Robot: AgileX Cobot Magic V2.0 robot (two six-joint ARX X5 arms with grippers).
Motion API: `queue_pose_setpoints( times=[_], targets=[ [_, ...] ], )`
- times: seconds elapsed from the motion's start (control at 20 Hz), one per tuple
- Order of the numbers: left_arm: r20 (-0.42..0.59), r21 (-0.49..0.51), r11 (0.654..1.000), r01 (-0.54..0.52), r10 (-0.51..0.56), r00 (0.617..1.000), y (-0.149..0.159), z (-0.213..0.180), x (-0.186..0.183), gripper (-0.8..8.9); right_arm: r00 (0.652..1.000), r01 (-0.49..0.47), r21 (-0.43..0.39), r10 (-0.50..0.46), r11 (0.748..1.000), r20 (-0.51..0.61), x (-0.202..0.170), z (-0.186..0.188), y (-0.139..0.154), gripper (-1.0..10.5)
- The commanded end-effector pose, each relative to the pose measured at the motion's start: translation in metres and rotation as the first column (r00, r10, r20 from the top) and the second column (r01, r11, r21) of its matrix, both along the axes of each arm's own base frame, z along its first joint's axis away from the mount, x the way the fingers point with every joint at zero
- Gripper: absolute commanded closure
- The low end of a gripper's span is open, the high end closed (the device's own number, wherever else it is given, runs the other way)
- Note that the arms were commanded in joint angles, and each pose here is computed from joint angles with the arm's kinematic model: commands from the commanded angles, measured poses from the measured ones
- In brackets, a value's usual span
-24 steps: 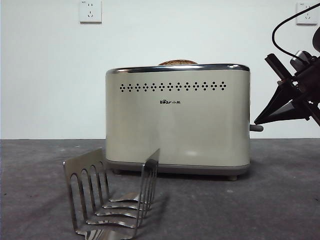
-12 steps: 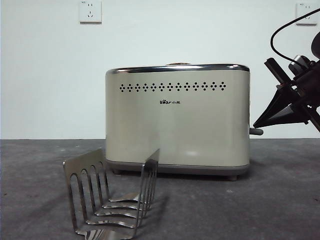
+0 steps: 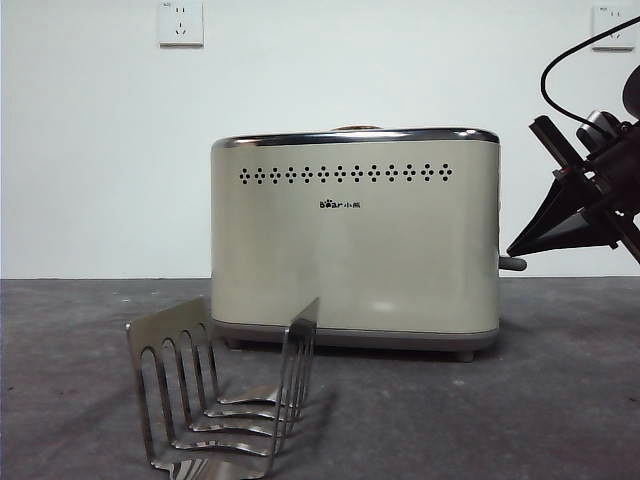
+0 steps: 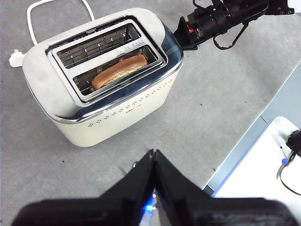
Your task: Pick up a slice of bread from the rack,put the bread on the toaster,press the button
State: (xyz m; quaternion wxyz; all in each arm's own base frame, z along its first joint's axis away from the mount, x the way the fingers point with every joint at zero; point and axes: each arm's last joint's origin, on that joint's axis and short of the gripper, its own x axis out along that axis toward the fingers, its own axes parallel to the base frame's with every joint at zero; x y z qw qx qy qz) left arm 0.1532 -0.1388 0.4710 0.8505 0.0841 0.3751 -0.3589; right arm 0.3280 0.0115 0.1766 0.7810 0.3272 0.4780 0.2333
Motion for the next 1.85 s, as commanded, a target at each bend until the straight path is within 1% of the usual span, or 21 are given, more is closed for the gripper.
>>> queue_pose_setpoints(
  times=[0.05, 0.3, 0.5, 0.85, 1.3, 1.6, 1.85],
  targets=[
    [-0.002, -0.002, 1.000, -0.005, 0.005, 1.000, 0.000, -0.001, 0.000, 8.22, 0.987, 0.016, -0.064, -0.026, 0.998, -0.160, -0.011, -0.033, 0.001, 9.5],
    [-0.002, -0.002, 1.000, -0.005, 0.005, 1.000, 0.000, -0.001, 0.000, 8.22, 0.988, 0.020, -0.062, -0.029, 0.998, -0.150, -0.008, -0.029, 0.001, 9.5],
    [-0.002, -0.002, 1.000, -0.005, 0.005, 1.000, 0.000, -0.001, 0.000, 8.22, 0.993, 0.000, -0.019, -0.003, 1.000, -0.117, 0.000, -0.017, 0.002, 9.5],
    [-0.001, -0.002, 1.000, -0.006, 0.006, 1.000, 0.000, -0.001, 0.000, 8.22, 0.996, -0.001, -0.020, -0.001, 1.000, -0.087, 0.008, 0.004, 0.002, 9.5],
    [-0.001, -0.002, 1.000, -0.006, 0.006, 1.000, 0.000, -0.001, 0.000, 8.22, 1.000, -0.003, -0.022, 0.002, 1.000, -0.024, 0.009, 0.034, 0.002, 9.5],
    [0.000, -0.001, 1.000, -0.004, 0.004, 1.000, 0.000, -0.001, 0.000, 8.22, 0.999, -0.003, -0.020, 0.004, 1.000, 0.047, -0.001, 0.059, 0.002, 9.5],
    [0.004, 0.003, 1.000, 0.001, -0.001, 1.000, 0.000, -0.001, 0.000, 8.22, 0.994, -0.001, -0.023, 0.004, 1.000, 0.111, -0.024, 0.093, 0.002, 9.5]
  ],
)
